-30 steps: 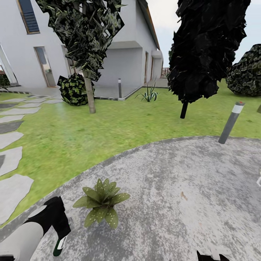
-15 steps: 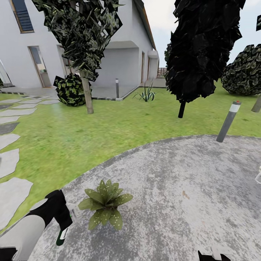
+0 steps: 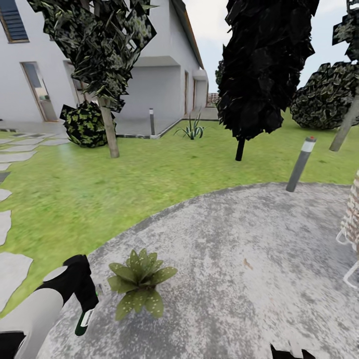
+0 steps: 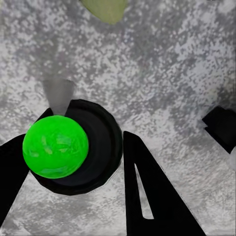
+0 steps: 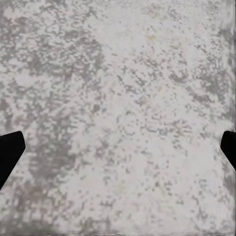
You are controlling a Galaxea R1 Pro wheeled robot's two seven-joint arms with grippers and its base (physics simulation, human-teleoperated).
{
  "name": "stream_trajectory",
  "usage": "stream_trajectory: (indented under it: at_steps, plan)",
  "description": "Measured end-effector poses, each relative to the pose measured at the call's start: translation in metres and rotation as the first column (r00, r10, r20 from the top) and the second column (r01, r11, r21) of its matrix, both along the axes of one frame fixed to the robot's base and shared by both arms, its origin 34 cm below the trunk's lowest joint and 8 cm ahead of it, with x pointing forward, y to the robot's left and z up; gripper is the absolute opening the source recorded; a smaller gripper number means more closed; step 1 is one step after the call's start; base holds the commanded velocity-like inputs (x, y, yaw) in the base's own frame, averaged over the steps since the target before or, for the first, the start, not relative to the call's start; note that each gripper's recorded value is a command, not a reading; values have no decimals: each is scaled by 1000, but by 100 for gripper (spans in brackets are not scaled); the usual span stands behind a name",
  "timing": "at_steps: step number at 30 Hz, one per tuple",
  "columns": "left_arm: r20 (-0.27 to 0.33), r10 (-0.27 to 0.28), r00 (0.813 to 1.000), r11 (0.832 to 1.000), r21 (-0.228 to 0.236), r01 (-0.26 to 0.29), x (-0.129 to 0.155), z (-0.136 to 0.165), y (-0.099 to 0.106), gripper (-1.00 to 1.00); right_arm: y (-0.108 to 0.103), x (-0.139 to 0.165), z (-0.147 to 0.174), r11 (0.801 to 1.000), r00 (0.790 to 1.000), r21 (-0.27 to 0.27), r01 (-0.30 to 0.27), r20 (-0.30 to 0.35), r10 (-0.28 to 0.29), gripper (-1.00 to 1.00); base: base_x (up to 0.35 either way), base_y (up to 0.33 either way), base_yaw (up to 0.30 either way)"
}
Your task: Pick up the pesticide atomizer in the garden and spray insectifuge to fully cover both potted plants in the garden.
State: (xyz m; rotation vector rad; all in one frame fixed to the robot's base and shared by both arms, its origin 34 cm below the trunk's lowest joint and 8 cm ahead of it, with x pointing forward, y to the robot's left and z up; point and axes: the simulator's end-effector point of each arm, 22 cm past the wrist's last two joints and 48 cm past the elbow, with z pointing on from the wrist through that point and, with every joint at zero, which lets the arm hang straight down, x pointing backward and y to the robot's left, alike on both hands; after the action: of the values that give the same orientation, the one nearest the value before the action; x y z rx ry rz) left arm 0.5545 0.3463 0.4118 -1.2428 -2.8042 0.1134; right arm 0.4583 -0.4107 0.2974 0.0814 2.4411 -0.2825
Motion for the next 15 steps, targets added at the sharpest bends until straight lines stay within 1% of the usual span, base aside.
stream_trajectory:
  at_steps: [1,3,7,12,15]
  plan:
    - [0,0,1000,1000,0,0,0,0,0,-100,0,0,0,1000,1000,0,0,0,0,100,0,278,-235]
    - [-2,-1,1000,1000,-2,1,0,0,-1,-100,0,0,0,1000,1000,0,0,0,0,100,0,294,-98]
    - [-9,-1,1000,1000,-8,1,-2,0,-3,-100,1,0,0,1000,1000,1,0,0,0,100,-12,303,-16]
    - [-10,-4,1000,1000,-11,4,-2,-1,-6,-100,0,0,0,1000,1000,0,0,0,0,100,-64,305,-7]
    - [-11,-5,1000,1000,-13,5,-2,-1,-8,-100,0,0,0,1000,1000,0,0,0,0,100,-28,305,-150]
